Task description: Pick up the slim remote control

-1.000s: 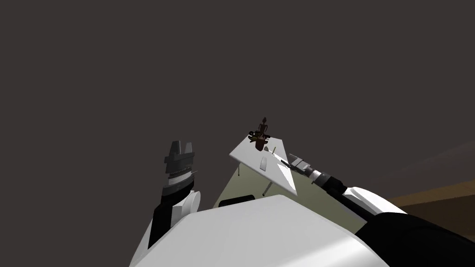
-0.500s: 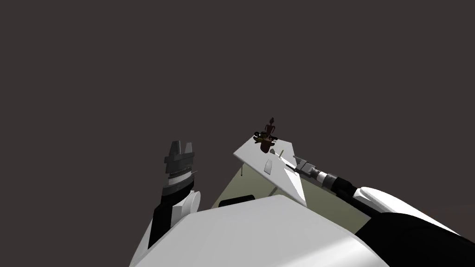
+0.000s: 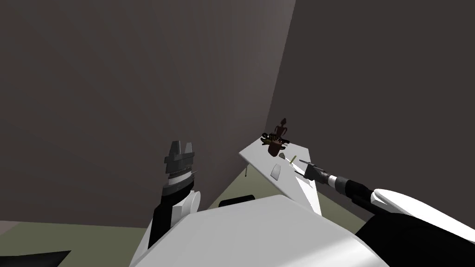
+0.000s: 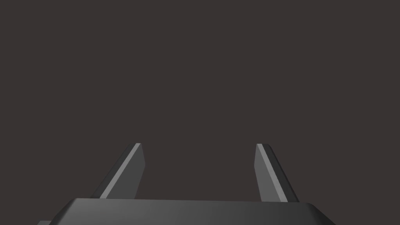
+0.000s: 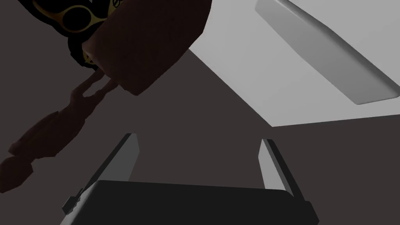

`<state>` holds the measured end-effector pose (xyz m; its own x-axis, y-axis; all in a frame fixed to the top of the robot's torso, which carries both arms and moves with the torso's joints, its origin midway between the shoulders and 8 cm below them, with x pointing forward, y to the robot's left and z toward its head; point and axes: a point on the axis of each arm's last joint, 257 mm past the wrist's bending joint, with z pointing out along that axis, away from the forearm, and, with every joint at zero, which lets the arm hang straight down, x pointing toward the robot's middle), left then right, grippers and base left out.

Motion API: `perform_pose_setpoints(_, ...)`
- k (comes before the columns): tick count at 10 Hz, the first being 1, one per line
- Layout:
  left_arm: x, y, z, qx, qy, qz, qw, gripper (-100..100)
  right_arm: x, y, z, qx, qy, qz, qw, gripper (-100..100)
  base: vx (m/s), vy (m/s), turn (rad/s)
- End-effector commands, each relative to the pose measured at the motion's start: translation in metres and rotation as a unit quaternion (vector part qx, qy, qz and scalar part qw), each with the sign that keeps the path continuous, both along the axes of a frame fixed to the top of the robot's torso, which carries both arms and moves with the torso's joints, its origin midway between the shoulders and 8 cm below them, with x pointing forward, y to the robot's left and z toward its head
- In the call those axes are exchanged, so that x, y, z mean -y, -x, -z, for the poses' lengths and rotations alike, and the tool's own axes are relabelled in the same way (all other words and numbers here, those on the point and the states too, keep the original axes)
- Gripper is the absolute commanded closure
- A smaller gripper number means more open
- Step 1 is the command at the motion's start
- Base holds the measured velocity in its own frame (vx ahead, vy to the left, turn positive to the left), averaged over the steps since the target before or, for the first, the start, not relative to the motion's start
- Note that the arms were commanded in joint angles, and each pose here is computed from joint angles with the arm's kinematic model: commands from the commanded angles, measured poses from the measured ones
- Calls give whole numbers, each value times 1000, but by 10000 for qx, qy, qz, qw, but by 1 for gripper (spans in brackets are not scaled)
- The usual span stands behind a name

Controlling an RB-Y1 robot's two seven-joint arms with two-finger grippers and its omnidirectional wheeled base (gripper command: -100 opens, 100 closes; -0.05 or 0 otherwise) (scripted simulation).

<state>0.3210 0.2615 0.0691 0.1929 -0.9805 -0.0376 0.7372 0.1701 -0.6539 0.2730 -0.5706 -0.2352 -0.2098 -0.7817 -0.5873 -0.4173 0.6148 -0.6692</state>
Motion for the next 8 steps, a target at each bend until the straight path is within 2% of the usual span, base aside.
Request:
perform_pose_setpoints(1,0,0,0,0,0,0,10000,0,10,10,12,-213,354,-83,9991,-100,-2,-10,177)
perform_pose_setpoints(2,0,0,0,-1,0,-1,10000,0,23,21,17,-452,647,-177,9967,-100,-2,6,398)
perform_pose_setpoints(3,0,0,0,0,0,0,10000,0,27,25,22,-531,754,-185,9956,-100,1,-4,178)
perform_pose_setpoints(4,0,0,0,-1,0,-1,10000,0,30,28,24,-554,805,-176,9951,-100,3,-2,-67)
perform_pose_setpoints(5,0,0,0,-1,0,-1,10000,0,46,45,34,-873,1136,-262,9893,-100,3,15,350)
perform_pose_setpoints(6,0,0,0,0,0,0,10000,0,48,48,36,-902,1205,-282,9882,-100,4,3,186)
perform_pose_setpoints(7,0,0,0,-1,0,-1,10000,0,63,65,45,-1208,1475,-375,9809,-100,8,13,378)
perform_pose_setpoints(8,0,0,0,0,0,0,10000,0,65,69,47,-1255,1555,-397,9790,-100,11,4,173)
